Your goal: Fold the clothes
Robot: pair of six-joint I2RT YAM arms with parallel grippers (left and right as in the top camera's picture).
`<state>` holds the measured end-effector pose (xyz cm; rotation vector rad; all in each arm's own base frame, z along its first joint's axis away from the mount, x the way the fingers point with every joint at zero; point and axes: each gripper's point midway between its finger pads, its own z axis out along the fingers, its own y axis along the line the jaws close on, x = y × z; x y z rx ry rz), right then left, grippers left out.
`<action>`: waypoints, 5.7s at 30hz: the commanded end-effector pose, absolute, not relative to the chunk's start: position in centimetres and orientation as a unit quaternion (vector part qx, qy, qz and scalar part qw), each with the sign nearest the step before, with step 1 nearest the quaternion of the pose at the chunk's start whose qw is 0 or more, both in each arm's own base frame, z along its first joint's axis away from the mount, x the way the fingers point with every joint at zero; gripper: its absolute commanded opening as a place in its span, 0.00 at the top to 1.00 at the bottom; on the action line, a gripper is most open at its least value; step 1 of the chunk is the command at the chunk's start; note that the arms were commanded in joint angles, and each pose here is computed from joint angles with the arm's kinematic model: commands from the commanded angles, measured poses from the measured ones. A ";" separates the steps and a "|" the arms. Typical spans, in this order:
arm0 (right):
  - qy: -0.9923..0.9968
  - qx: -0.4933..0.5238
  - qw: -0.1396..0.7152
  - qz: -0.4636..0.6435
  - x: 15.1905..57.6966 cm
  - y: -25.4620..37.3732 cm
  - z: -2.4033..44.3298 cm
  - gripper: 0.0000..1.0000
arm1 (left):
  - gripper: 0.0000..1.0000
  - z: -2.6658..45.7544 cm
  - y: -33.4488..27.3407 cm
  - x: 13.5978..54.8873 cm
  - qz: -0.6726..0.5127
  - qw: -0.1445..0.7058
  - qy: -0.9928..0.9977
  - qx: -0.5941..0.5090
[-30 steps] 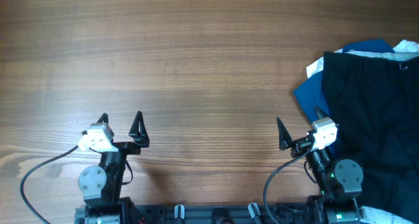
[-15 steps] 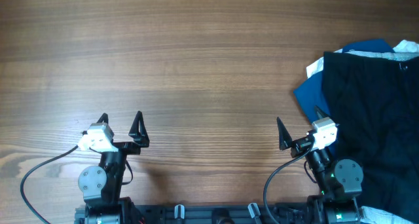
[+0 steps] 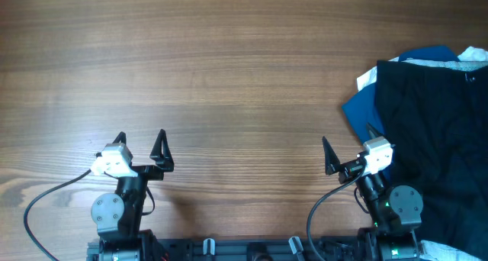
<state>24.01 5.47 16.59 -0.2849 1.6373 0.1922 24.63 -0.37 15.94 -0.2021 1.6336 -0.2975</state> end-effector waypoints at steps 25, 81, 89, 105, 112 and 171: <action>0.731 -0.117 0.666 0.087 24.1 5.3 16.1 0.00 | 0.00 15.5 -0.3 24.7 -0.121 0.667 0.730 -0.085; 0.731 -0.117 0.666 0.087 24.1 5.3 16.1 0.00 | 0.00 15.5 -0.3 24.7 -0.121 0.667 0.730 -0.085; 0.731 -0.117 0.666 0.087 24.1 5.3 16.1 0.00 | 0.00 15.5 -0.3 24.7 -0.121 0.667 0.730 -0.085; 0.731 -0.117 0.666 0.087 24.1 5.3 16.1 0.00 | 0.00 15.6 -0.3 24.7 -0.121 0.667 0.730 -0.085; 0.731 -0.117 0.666 0.087 24.1 5.3 16.1 0.00 | 0.00 15.5 -0.3 24.7 -0.121 0.667 0.730 -0.085; 0.715 -0.126 0.687 0.036 24.5 4.3 17.2 0.00 | 0.00 15.4 0.8 24.7 -0.100 0.669 0.729 -0.108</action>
